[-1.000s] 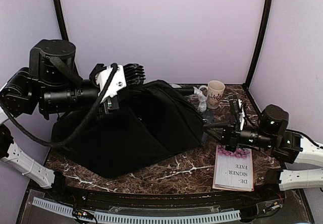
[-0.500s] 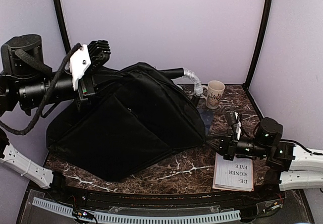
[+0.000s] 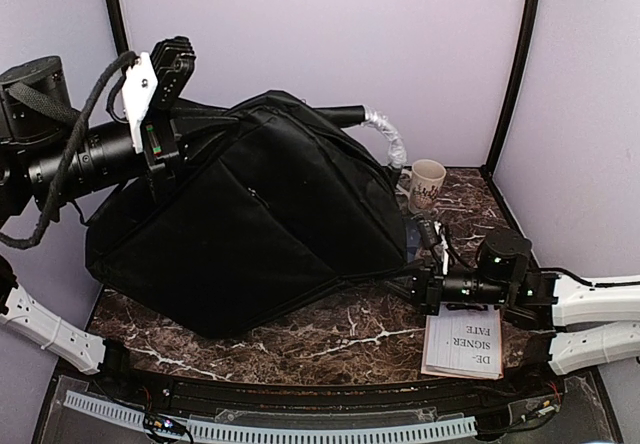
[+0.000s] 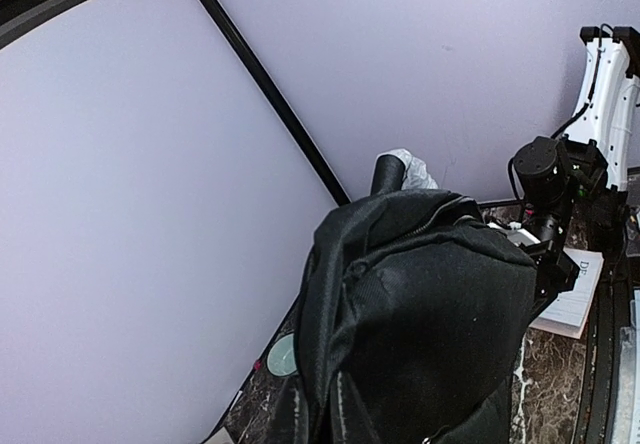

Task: Pack the student bag
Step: Unzip the largest pocket of the student bag.

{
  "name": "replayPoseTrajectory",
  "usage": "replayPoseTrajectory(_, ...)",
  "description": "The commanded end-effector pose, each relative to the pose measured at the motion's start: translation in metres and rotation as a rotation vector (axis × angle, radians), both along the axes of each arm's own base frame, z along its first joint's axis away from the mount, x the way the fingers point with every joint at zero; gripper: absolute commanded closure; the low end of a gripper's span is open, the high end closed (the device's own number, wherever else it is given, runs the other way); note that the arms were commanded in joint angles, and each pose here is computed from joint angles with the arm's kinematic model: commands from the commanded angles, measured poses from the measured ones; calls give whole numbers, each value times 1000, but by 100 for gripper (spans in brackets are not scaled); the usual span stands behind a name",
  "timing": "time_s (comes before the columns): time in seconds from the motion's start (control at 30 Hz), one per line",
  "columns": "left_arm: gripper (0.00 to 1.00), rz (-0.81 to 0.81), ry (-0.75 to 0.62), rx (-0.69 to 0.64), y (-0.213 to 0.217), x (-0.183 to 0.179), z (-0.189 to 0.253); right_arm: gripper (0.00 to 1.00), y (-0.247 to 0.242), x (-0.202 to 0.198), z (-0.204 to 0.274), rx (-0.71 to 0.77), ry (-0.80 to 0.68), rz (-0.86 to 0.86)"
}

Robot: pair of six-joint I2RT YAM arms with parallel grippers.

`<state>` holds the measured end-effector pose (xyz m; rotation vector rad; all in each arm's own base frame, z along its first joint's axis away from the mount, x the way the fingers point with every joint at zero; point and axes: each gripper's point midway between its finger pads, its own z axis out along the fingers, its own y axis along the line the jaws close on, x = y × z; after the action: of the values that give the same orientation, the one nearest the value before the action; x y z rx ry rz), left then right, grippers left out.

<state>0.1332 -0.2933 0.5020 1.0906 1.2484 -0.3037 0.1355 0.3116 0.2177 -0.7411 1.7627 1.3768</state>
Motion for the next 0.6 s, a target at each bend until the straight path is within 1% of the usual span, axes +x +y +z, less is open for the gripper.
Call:
replayPoseTrajectory(0.0,100,25,-7,-389,37,-1,86,100,7,-2,25,52,-38,32)
replayPoseTrajectory(0.17,100,33,53,-388,33,1,63,100,3,3,70,95,-133,-5)
replayPoseTrajectory(0.27,100,43,111,-395,32,3,38,100,-3,2,98,109,-172,-17)
replayPoseTrajectory(0.37,100,39,170,-451,39,2,20,100,-9,-4,114,127,-191,-9)
replayPoseTrajectory(0.43,100,43,211,-469,40,2,5,100,-11,-6,103,112,-169,-10)
replayPoseTrajectory(0.53,100,64,256,-449,41,4,-18,99,-13,-1,63,43,-86,-38)
replayPoseTrajectory(0.57,100,62,267,-443,41,3,-23,85,-13,2,51,8,-52,-58)
